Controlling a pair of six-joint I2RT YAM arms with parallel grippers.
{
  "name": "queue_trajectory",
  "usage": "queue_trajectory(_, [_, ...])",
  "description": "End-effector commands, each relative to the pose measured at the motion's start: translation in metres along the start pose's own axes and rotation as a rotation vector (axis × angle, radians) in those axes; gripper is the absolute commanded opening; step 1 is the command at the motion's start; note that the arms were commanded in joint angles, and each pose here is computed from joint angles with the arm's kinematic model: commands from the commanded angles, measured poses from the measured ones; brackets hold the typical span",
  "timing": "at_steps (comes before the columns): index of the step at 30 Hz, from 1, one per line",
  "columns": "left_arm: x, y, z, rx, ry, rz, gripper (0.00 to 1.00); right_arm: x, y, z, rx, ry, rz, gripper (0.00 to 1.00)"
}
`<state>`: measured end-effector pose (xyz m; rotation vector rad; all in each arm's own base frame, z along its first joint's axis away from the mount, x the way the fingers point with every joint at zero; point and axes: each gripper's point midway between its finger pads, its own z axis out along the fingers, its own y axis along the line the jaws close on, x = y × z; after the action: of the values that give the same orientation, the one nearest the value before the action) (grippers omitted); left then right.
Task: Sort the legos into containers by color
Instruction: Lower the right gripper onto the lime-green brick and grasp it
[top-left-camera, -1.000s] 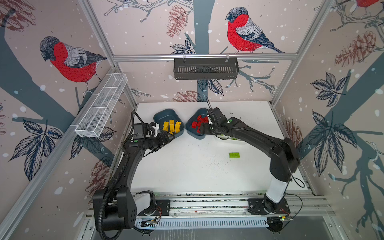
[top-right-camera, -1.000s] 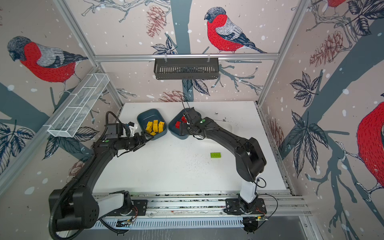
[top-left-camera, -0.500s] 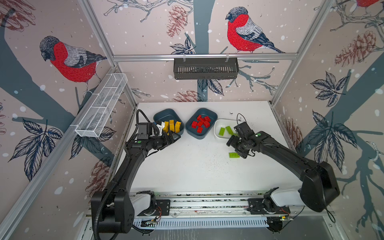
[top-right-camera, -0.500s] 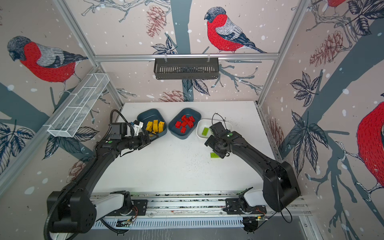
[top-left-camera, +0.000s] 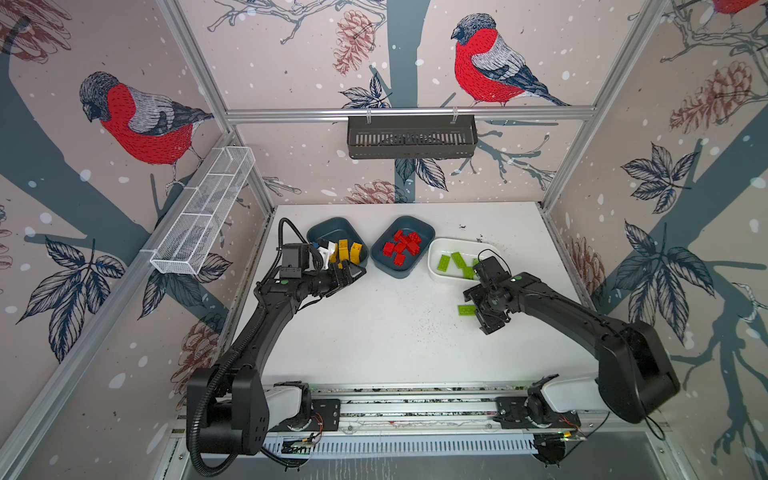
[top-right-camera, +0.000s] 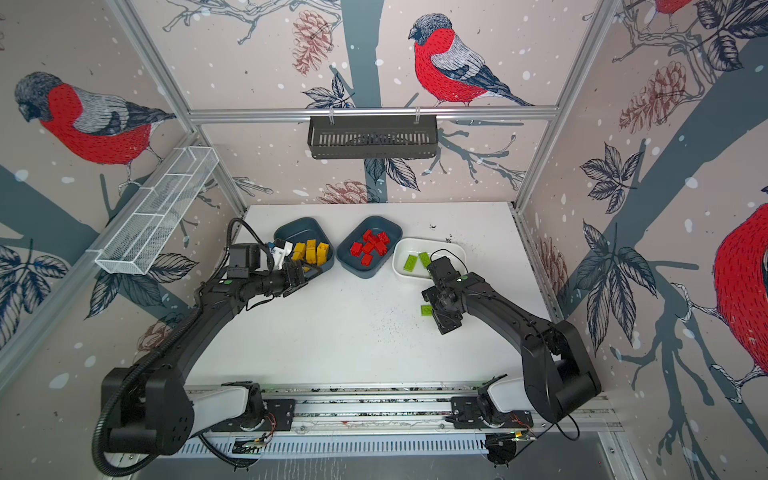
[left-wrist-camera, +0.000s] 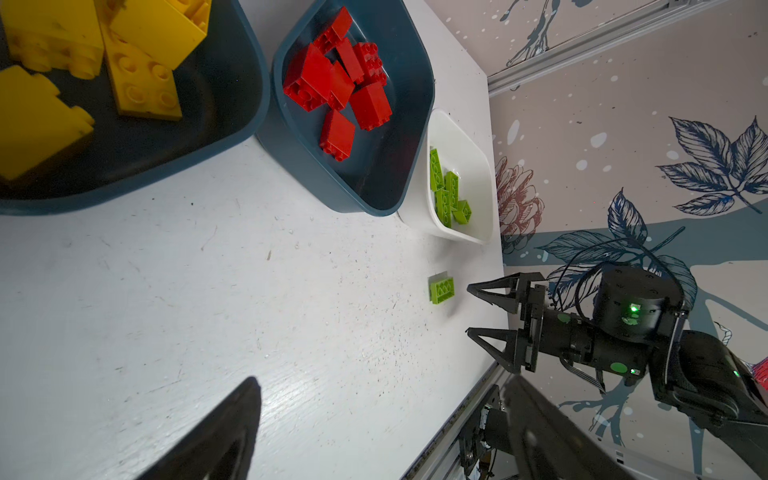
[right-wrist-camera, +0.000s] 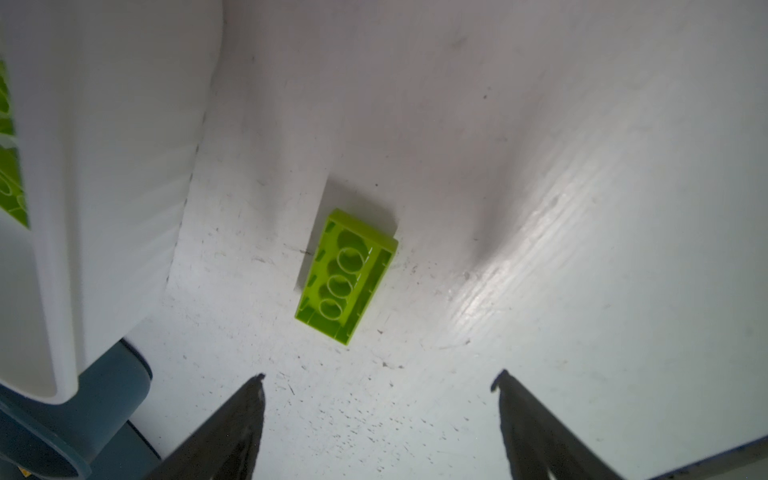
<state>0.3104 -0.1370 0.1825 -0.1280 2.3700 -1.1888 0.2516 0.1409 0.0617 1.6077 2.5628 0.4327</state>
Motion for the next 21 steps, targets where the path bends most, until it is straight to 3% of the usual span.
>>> queue_trajectory(1, [-0.008, -0.007, 0.001, 0.034, -0.024, 0.038, 0.91, -0.008, 0.011, 0.007, -0.011, -0.027, 0.051, 0.86])
queue_trajectory(9, [-0.005, -0.003, 0.0, 0.016, -0.025, 0.051, 0.91, -0.015, 0.033, 0.022, -0.01, -0.036, 0.029, 0.77])
queue_trajectory(14, [-0.006, -0.002, 0.002, 0.012, -0.019, 0.057, 0.91, -0.015, 0.024, 0.034, 0.054, -0.03, 0.029, 0.68])
queue_trajectory(21, [-0.004, 0.0, 0.004, 0.011, -0.008, 0.057, 0.91, -0.012, 0.014, 0.046, 0.116, -0.015, 0.026, 0.63])
